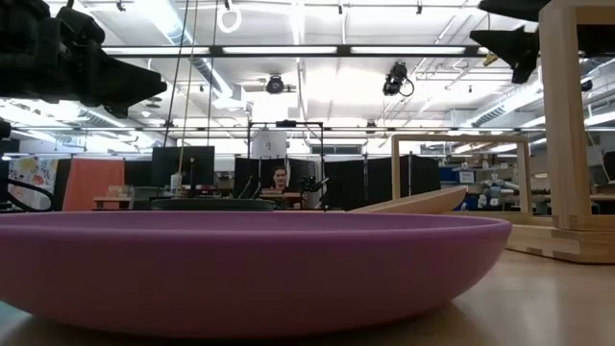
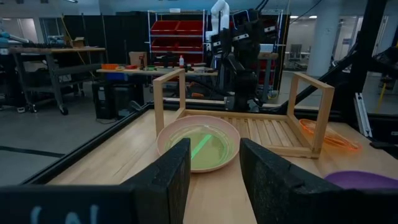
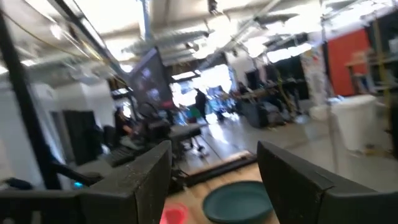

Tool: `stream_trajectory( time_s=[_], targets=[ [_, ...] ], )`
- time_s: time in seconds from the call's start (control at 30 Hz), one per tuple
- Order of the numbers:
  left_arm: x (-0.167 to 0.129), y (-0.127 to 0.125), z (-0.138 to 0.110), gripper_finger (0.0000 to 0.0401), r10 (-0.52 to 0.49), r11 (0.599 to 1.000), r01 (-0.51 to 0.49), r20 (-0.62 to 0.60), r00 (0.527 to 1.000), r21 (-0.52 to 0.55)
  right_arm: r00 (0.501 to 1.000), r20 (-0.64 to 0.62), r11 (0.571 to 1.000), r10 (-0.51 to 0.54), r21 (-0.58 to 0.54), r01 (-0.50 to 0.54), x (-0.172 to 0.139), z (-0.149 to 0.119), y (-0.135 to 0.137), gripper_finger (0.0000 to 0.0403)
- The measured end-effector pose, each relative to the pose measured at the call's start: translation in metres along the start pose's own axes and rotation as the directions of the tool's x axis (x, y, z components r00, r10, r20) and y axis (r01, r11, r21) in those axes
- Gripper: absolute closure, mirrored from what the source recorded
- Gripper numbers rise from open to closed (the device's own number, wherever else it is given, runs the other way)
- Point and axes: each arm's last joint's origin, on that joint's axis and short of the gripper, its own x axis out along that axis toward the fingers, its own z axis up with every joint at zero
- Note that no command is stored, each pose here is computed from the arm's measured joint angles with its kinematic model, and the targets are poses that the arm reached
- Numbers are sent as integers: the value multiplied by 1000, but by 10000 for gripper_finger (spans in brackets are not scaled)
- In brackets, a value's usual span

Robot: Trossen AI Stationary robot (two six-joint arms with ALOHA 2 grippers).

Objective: Place and stack plates onto a shelf
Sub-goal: Put the green plate on the shelf

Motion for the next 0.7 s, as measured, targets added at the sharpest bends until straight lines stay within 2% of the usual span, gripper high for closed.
stream_trajectory(
  time_s=[0.13, 0.27, 0.53, 0.7],
  targets=[
    [0, 0, 0, 257, 0, 1000, 0, 0, 1000, 0, 994, -68, 996, -83, -24, 81, 17, 16, 9, 161],
    [0, 0, 0, 257, 0, 1000, 0, 0, 1000, 0, 961, -182, 977, -209, -69, 200, 36, 28, 17, 161],
    [0, 0, 0, 257, 0, 1000, 0, 0, 1000, 0, 840, -379, 918, -388, -85, 386, 79, 52, 25, 161],
    [0, 0, 0, 257, 0, 1000, 0, 0, 1000, 0, 739, -509, 886, -442, -115, 450, 105, 62, 22, 161]
  ],
)
